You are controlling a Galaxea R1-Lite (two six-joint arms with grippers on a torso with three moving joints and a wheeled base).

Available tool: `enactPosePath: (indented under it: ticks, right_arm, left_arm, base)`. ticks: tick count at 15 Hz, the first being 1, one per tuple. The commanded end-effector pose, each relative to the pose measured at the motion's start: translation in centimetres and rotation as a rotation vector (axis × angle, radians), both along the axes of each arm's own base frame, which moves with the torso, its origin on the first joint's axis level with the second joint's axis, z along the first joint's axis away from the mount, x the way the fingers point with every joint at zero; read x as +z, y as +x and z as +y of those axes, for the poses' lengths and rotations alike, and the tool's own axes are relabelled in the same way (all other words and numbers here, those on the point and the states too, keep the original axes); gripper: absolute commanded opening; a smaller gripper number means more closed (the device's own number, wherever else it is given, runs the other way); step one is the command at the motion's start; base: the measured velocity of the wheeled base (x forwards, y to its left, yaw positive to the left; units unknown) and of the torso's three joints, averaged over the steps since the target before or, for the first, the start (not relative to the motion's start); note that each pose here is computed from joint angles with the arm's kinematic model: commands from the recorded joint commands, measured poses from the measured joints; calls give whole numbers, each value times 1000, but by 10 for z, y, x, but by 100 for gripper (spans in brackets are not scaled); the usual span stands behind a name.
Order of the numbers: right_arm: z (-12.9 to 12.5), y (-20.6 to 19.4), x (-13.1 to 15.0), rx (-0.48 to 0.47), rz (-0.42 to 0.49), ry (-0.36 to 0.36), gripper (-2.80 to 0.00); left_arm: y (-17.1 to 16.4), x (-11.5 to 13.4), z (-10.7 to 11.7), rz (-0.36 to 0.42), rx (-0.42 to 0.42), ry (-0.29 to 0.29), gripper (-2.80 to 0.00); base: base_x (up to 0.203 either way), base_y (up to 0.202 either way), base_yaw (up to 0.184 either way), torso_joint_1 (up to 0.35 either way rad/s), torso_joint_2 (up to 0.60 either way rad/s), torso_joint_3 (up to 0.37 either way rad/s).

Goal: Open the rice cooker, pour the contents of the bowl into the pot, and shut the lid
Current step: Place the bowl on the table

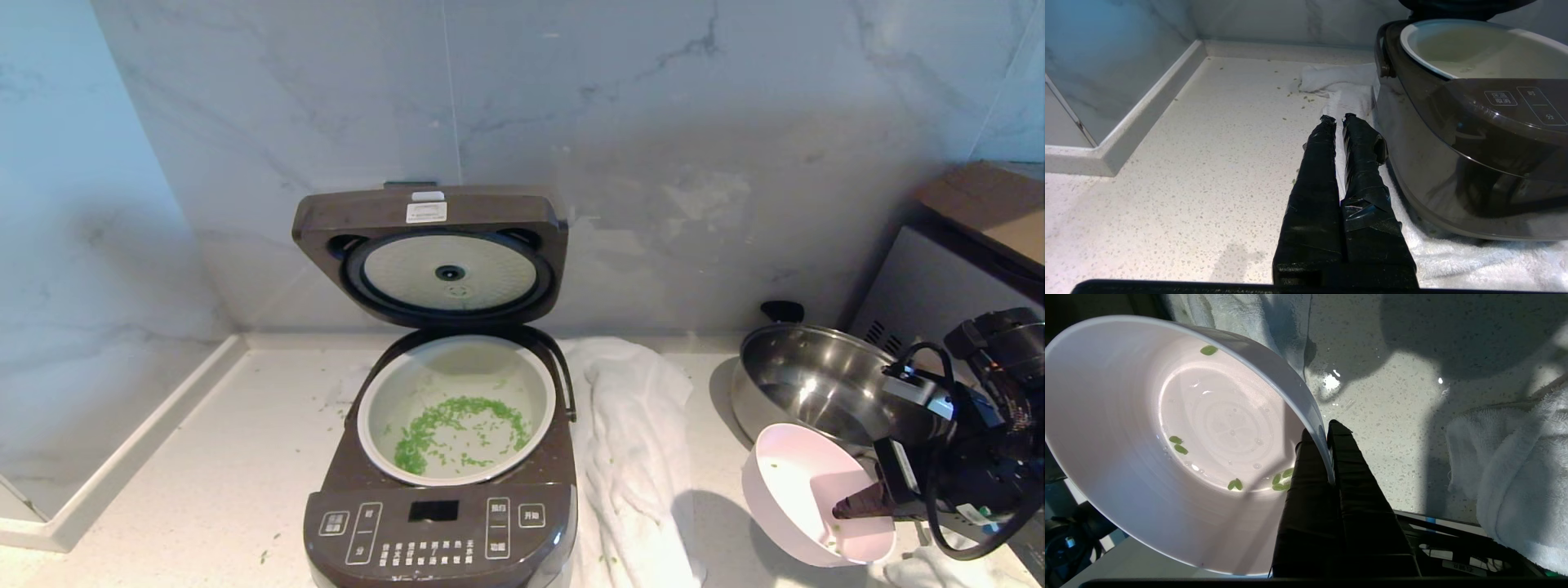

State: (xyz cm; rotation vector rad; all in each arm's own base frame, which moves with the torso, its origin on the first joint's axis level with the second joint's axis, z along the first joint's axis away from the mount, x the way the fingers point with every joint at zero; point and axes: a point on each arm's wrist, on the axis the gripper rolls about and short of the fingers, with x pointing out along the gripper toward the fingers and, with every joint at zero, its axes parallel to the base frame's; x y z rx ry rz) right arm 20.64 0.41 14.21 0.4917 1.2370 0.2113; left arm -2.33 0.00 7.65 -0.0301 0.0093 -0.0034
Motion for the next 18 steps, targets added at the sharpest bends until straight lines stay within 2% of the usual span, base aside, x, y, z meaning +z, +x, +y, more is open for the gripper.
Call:
enactPosePath:
  ticks: [1, 8, 18]
  right_arm:
    - [0, -1, 1, 1, -3, 3, -280]
    - [2, -3, 2, 8, -5, 3, -280]
    - [3, -4, 3, 14, -11, 3, -280]
  left_arm:
    - [0, 0, 0, 0, -1, -1, -280]
    - [0, 0, 0, -1, -1, -1, -280]
    - [0, 0, 0, 0, 0, -1, -280]
  base:
    - [0, 0, 0, 0, 0, 0]
    - [-7, 0, 0, 1, 0, 0]
    - [-187, 0, -2, 3, 2, 2]
